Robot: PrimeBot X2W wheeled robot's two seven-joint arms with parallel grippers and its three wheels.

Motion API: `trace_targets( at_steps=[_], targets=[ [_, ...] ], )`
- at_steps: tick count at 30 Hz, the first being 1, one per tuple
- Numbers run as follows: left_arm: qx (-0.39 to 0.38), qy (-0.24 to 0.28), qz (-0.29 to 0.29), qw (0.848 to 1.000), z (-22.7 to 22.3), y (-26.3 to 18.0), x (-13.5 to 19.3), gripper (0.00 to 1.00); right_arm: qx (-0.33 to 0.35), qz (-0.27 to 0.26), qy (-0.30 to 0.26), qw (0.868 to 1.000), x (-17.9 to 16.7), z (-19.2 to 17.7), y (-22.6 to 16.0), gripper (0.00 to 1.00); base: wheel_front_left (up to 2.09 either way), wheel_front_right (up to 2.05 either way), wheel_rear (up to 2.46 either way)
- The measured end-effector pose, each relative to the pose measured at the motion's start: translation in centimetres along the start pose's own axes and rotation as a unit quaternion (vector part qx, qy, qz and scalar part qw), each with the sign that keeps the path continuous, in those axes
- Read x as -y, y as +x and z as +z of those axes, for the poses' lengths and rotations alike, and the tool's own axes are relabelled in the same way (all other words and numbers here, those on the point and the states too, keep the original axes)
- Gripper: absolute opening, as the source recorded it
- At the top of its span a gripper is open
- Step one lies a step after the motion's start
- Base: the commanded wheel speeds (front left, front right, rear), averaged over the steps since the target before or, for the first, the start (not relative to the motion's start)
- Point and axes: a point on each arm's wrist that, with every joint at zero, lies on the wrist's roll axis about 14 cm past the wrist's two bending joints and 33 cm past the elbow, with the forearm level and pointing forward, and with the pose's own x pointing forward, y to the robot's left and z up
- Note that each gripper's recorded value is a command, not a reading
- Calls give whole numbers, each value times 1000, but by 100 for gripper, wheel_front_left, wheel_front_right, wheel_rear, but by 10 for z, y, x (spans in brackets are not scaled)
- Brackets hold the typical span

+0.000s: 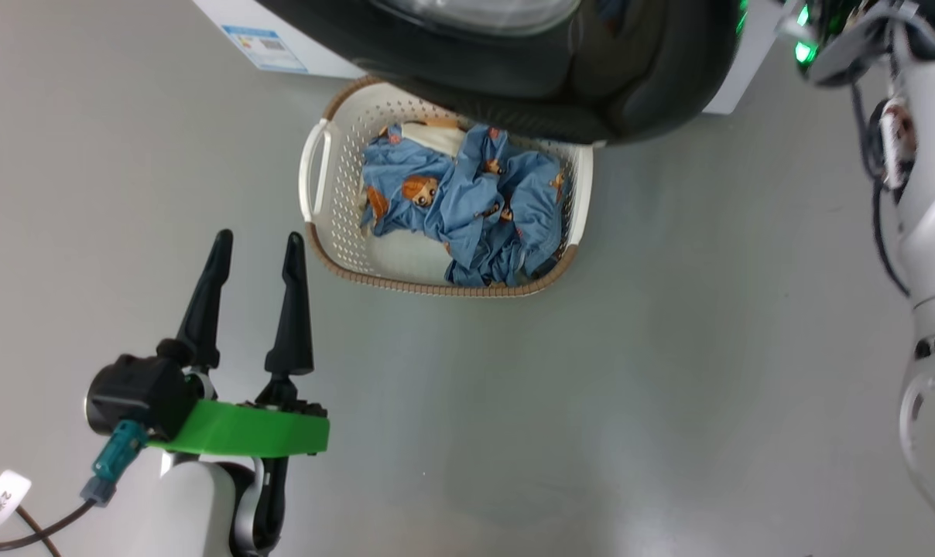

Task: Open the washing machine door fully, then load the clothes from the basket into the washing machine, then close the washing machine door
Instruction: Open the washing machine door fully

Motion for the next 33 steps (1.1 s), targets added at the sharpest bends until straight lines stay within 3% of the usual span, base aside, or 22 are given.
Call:
trace_targets(
  at_steps=[13,25,33],
  targets=[
    [14,-4,7,1000,15,-21,-2,100,-102,5,-7,995,-15,-69,-11,0,0,0,0],
    [28,-1,16,999,27,-32,-9,100,-207,28,-17,978,-30,-141,-10,0,0,0,0],
    [25,-3,23,999,26,-39,-12,100,-232,40,-18,972,-39,-172,-5,0,0,0,0]
  ],
)
